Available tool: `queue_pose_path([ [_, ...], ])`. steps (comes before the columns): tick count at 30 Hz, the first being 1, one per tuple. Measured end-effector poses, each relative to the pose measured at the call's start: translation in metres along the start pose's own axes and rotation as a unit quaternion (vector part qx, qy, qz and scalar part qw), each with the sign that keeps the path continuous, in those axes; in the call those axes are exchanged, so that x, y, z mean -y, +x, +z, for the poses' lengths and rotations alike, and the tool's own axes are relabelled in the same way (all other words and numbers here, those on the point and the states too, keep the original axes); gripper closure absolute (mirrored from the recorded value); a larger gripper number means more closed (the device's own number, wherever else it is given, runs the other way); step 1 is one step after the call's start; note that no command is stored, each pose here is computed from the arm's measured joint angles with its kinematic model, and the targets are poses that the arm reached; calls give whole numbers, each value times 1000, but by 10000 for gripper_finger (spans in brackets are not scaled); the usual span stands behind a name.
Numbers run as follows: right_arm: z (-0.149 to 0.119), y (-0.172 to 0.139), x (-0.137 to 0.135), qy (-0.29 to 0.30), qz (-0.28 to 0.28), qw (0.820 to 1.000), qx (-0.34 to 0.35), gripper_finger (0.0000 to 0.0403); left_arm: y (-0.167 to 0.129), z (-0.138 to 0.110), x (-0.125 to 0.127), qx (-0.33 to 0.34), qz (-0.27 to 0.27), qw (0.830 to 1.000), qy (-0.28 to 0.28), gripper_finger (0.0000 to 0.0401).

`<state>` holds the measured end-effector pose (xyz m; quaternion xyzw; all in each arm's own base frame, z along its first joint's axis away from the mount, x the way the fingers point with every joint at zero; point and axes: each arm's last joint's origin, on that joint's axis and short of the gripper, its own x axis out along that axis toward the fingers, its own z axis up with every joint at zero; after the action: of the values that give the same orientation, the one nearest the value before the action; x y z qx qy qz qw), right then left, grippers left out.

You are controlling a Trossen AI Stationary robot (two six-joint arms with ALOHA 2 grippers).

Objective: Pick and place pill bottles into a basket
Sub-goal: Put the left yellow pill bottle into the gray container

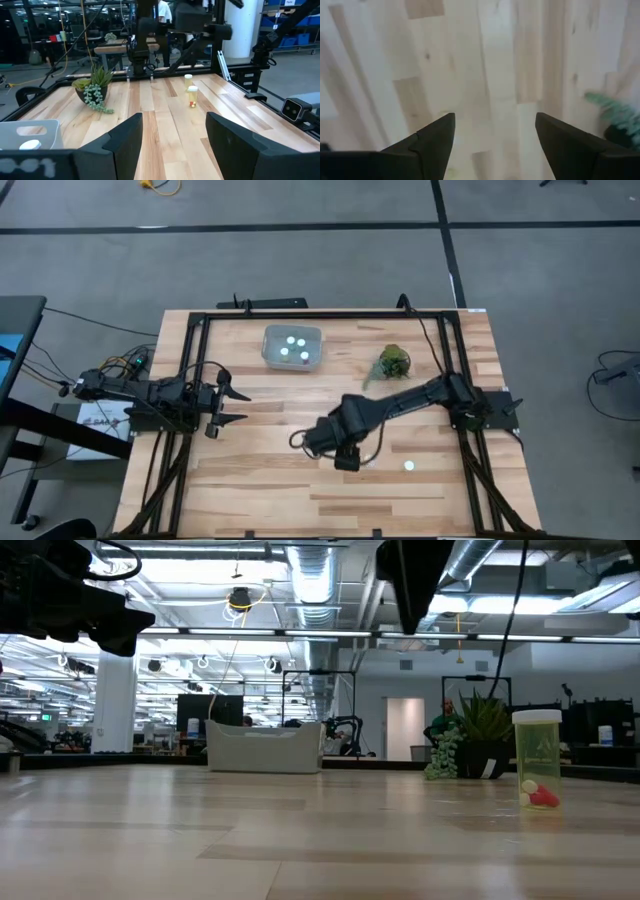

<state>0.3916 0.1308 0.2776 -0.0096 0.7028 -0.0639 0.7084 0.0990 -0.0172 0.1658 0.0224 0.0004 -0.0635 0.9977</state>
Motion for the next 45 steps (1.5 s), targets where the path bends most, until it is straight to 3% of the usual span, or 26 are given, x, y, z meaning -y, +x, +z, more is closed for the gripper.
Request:
queue_pose_path([
  [13,-31,23,-51,106,13,992,-65,131,0,0,0,0,0,1000,0,193],
  [22,-46,58,-75,110,14,991,-79,131,0,0,0,0,0,1000,0,193],
  [33,-49,88,-63,121,-23,987,-101,131,0,0,0,0,0,1000,0,193],
  [45,-43,91,-56,116,-5,988,-104,131,0,0,0,0,0,1000,0,193],
])
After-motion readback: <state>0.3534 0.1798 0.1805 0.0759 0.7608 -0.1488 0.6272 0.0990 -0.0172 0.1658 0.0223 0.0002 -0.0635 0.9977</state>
